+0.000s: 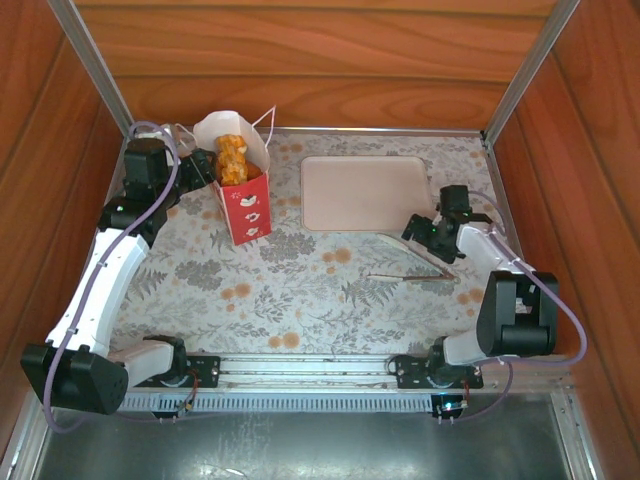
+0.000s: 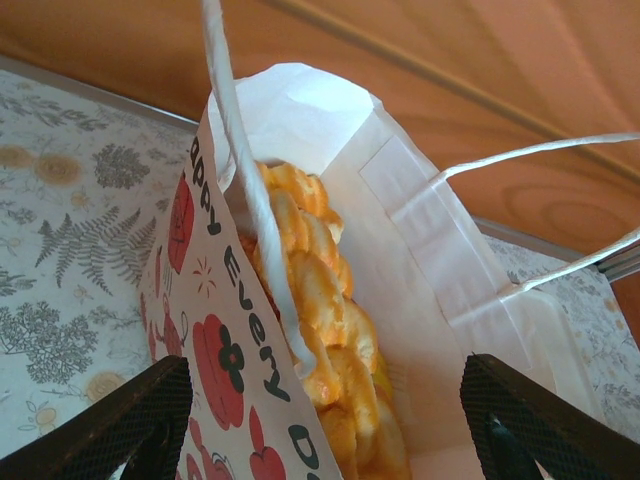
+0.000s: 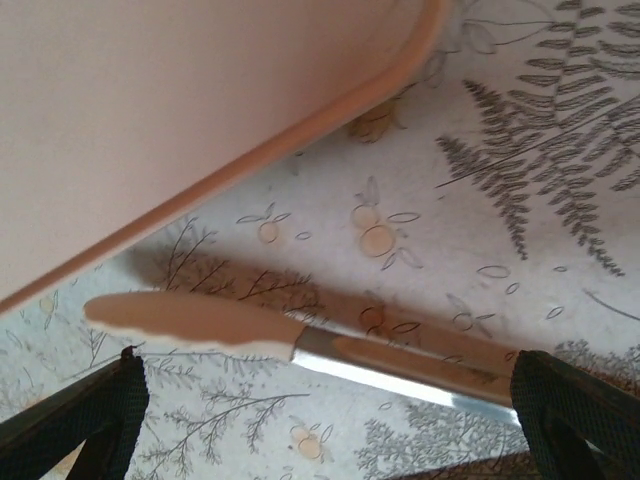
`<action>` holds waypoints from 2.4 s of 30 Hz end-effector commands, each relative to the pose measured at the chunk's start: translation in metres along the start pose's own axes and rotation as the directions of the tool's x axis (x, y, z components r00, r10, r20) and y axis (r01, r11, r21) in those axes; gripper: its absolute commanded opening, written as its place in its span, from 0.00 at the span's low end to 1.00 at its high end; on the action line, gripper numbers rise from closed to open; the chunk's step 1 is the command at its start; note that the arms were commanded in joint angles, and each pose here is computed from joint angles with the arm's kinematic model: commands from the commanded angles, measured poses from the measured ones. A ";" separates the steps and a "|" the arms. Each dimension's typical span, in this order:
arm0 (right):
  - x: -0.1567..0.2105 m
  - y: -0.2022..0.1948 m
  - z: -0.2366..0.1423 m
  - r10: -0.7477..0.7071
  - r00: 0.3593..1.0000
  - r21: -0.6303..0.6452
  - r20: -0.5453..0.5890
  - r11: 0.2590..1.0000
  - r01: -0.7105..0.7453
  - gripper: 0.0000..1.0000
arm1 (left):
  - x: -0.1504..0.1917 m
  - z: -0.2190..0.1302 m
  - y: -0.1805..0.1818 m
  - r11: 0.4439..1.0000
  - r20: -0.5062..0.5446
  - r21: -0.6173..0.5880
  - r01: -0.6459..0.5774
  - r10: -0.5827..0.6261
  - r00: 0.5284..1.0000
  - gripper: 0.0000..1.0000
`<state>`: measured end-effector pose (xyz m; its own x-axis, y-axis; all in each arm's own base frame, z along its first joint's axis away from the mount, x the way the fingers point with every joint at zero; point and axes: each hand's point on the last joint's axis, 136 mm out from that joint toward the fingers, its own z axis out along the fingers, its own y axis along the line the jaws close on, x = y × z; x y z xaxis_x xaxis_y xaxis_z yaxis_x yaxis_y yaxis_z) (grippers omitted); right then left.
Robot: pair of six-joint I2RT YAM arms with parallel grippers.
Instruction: Take the fake bread out of the paper bag
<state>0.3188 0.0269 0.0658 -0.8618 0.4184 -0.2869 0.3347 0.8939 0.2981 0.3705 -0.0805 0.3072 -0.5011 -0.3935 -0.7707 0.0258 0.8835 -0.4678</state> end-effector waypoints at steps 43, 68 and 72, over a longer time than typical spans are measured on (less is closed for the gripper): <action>0.129 0.035 0.007 0.165 0.921 -0.135 -0.353 0.965 -0.225 0.96 | 0.006 -0.006 0.003 0.999 -0.014 -0.016 -0.027 0.027 1.000 0.75; 0.179 0.050 0.006 -0.262 0.926 0.112 -0.273 0.947 0.301 0.99 | 0.004 -0.023 -0.005 1.000 0.010 0.023 -0.019 0.019 1.000 0.75; 0.182 0.050 0.016 -0.290 0.925 0.140 -0.245 0.934 0.329 0.99 | 0.003 -0.026 -0.006 1.000 0.015 0.023 -0.021 0.020 1.000 0.75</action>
<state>0.1809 0.1611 0.0178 -0.9939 0.0741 -0.0813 0.0623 0.9883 0.1391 0.3535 -0.0783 0.3217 -0.4746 -0.3847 -0.7917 0.0502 0.8862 -0.4607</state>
